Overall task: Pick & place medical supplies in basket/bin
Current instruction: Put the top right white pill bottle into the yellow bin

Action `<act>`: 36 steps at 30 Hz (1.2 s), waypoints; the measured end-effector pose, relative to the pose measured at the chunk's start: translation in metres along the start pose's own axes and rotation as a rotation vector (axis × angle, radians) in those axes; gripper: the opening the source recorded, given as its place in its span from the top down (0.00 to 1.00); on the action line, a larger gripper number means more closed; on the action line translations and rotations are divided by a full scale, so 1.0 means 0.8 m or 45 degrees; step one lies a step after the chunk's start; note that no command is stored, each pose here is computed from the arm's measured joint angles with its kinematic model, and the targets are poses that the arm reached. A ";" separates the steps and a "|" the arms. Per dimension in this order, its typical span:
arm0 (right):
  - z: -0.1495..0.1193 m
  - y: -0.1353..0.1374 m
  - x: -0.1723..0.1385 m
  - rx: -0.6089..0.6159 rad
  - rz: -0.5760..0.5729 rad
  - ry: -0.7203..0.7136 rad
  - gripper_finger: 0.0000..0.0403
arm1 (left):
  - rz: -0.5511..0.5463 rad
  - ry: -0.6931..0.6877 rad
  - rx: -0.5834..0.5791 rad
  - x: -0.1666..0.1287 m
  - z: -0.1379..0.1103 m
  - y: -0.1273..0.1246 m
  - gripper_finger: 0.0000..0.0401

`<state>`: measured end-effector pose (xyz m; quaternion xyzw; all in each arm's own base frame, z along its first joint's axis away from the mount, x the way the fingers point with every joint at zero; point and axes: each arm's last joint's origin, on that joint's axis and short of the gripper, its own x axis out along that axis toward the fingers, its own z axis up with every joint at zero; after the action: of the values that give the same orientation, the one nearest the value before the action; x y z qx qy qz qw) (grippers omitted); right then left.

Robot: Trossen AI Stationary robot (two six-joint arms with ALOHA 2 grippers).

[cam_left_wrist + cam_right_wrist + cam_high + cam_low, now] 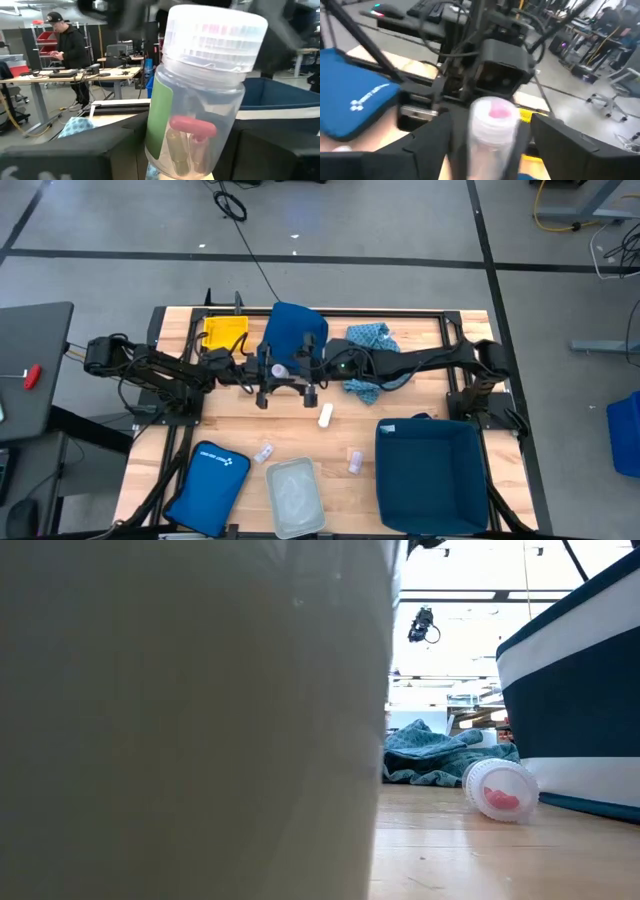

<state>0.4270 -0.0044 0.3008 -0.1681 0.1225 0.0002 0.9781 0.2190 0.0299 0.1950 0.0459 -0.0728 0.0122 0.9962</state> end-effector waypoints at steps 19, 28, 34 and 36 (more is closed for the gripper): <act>-0.017 0.068 -0.066 -0.021 0.029 0.752 0.97 | 0.235 0.167 -0.025 -0.009 -0.017 0.029 0.64; -0.036 0.066 -0.082 -0.038 -0.082 1.016 0.99 | 0.572 0.368 0.033 -0.026 -0.018 0.044 0.64; -0.036 0.064 -0.081 -0.077 -0.100 1.011 1.00 | 0.920 0.465 0.033 -0.048 -0.008 0.055 0.64; -0.036 0.062 -0.080 -0.080 -0.103 1.002 1.00 | 1.049 0.507 0.011 -0.056 -0.005 0.059 0.64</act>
<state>0.3560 0.0359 0.2737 -0.1897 0.4813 -0.0992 0.8500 0.1737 0.0768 0.1884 0.0141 0.1078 0.4163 0.9027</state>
